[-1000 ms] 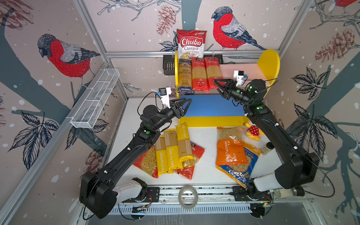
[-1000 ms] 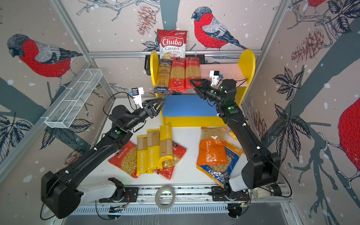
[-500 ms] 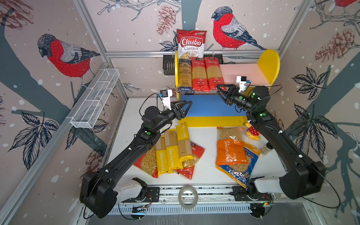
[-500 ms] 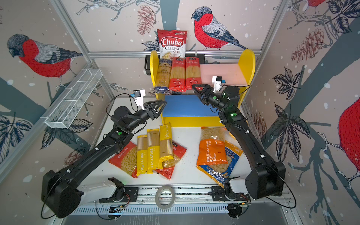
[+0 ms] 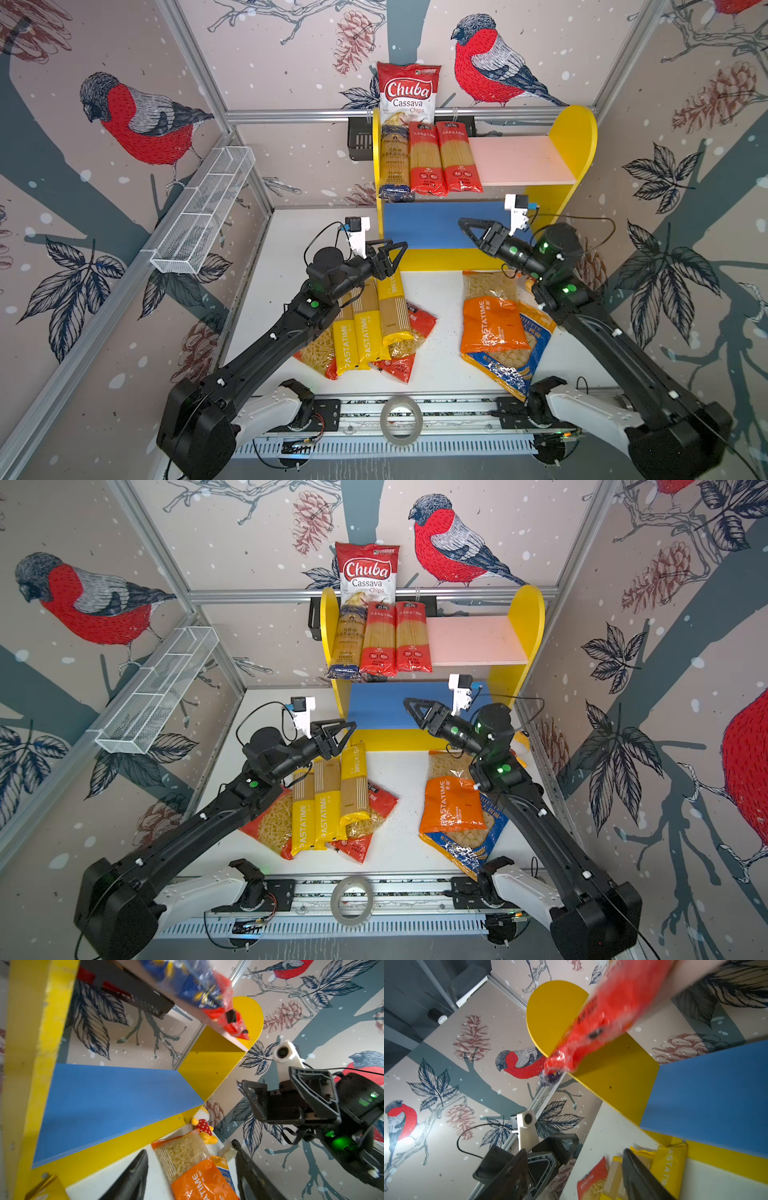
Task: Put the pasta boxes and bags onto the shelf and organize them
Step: 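Lower both grippers to a yellow PASTATIME spaghetti pack on the table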
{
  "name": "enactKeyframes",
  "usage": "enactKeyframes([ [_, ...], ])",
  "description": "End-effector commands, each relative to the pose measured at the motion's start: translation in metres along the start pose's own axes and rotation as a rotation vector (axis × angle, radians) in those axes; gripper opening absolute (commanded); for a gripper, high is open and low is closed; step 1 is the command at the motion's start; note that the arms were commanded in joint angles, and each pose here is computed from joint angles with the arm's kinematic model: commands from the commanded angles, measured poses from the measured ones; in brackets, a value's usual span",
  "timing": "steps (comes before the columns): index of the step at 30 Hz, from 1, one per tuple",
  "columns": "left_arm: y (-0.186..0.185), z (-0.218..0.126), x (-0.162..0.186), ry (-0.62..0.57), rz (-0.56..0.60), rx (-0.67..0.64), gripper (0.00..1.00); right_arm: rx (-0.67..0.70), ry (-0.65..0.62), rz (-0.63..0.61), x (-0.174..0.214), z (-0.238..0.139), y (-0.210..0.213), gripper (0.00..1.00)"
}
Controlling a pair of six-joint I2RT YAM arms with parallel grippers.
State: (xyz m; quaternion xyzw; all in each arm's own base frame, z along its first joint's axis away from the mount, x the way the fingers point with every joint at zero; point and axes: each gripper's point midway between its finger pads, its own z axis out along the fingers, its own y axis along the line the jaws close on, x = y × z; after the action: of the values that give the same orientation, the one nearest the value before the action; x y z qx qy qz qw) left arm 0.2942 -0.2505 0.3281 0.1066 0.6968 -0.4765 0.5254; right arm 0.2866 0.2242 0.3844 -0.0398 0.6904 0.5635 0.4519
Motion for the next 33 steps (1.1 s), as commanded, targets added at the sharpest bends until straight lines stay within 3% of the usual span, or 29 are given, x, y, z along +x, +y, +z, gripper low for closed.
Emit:
enactKeyframes([
  [1, 0.023, -0.013, 0.025, 0.025, -0.021, -0.096, 0.66, 0.059, -0.025, -0.031, 0.020, -0.007, -0.019, 0.72],
  [7, 0.049, -0.024, 0.088, 0.143, -0.062, -0.210, 0.66, 0.187, 0.136, 0.119, 0.111, 0.002, -0.078, 0.70],
  [15, 0.105, -0.037, 0.141, 0.242, -0.163, -0.460, 0.65, 0.371, 0.458, 0.195, 0.219, 0.043, -0.132, 0.64],
  [20, 0.128, -0.048, 0.161, 0.294, -0.198, -0.563, 0.65, 0.408, 0.532, 0.198, 0.247, 0.068, -0.146, 0.63],
  [33, 0.148, -0.052, 0.196, 0.364, -0.393, -0.534, 0.62, 0.403, 0.597, 0.231, 0.272, 0.103, -0.176, 0.60],
])
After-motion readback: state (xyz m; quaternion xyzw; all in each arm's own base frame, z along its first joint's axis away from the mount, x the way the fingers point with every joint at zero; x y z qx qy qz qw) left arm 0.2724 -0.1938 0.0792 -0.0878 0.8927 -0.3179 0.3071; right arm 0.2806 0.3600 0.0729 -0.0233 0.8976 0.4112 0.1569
